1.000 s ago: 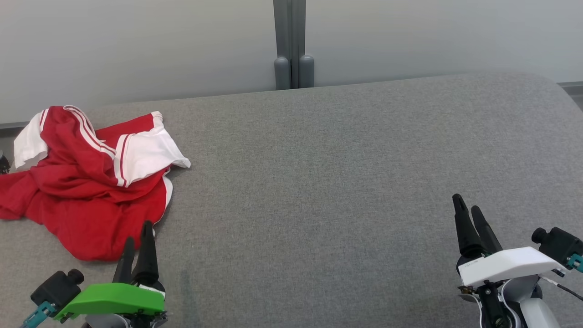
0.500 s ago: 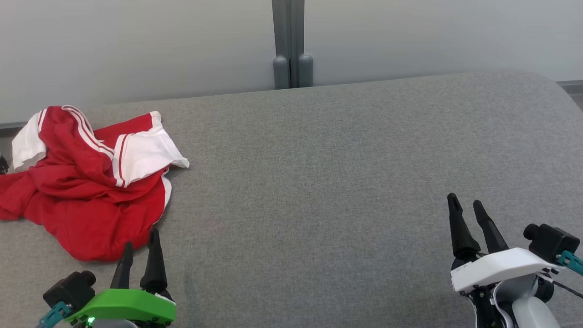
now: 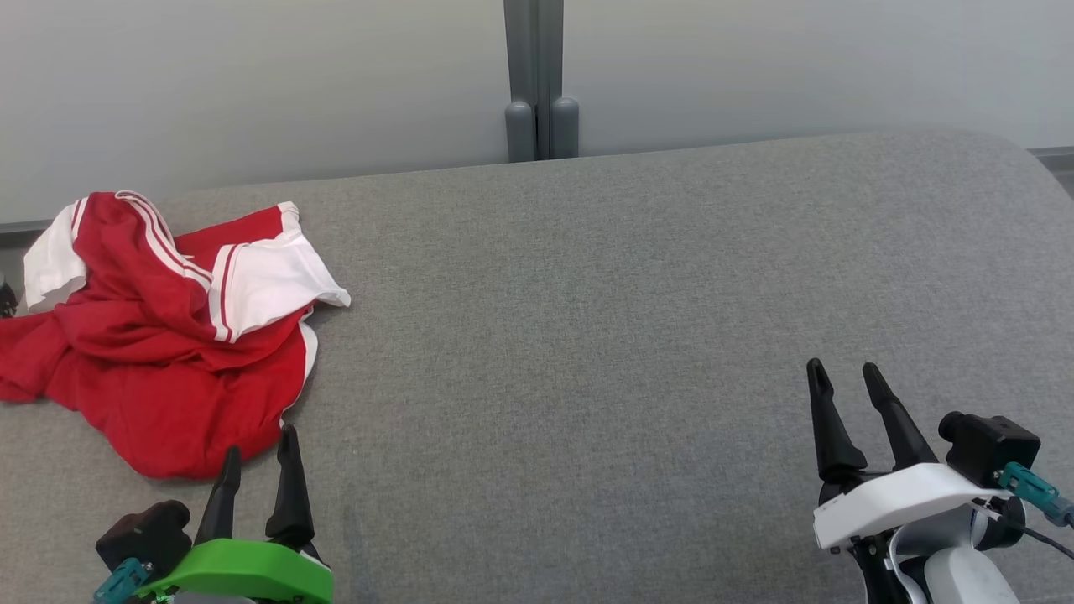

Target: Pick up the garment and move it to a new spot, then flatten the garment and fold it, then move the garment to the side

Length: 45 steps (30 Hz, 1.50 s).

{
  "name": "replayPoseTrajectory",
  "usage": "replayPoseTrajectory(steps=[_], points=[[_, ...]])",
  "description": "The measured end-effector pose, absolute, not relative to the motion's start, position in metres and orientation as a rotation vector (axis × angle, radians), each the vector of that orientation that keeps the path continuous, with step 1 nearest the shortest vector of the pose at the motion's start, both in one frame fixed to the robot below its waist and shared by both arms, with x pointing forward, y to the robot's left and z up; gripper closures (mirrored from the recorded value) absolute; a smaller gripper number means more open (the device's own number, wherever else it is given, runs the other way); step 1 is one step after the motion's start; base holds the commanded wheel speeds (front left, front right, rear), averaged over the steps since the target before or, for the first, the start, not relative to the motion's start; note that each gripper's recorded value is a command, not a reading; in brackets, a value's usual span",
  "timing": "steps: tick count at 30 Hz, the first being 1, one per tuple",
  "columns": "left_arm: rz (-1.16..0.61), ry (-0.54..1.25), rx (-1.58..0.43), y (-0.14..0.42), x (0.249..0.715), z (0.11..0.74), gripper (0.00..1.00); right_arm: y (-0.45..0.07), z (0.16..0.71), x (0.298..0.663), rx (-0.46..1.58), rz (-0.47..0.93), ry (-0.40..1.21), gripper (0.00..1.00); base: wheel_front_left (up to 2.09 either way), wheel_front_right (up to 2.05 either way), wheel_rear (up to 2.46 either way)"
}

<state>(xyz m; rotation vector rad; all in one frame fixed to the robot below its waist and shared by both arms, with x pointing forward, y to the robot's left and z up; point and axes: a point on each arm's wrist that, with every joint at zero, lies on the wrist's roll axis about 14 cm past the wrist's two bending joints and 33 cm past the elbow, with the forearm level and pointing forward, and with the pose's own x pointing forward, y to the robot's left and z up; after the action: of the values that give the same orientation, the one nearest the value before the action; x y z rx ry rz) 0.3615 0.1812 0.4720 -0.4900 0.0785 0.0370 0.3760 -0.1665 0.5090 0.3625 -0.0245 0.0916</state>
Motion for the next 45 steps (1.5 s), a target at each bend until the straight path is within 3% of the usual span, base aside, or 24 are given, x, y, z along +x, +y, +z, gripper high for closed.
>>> replayPoseTrajectory(steps=[45], points=[[-0.04,0.07,-0.217,0.166,0.351,0.462,0.0,-0.16,0.504,0.363,0.042,0.135,-0.06,0.0,0.0,0.0,0.0]])
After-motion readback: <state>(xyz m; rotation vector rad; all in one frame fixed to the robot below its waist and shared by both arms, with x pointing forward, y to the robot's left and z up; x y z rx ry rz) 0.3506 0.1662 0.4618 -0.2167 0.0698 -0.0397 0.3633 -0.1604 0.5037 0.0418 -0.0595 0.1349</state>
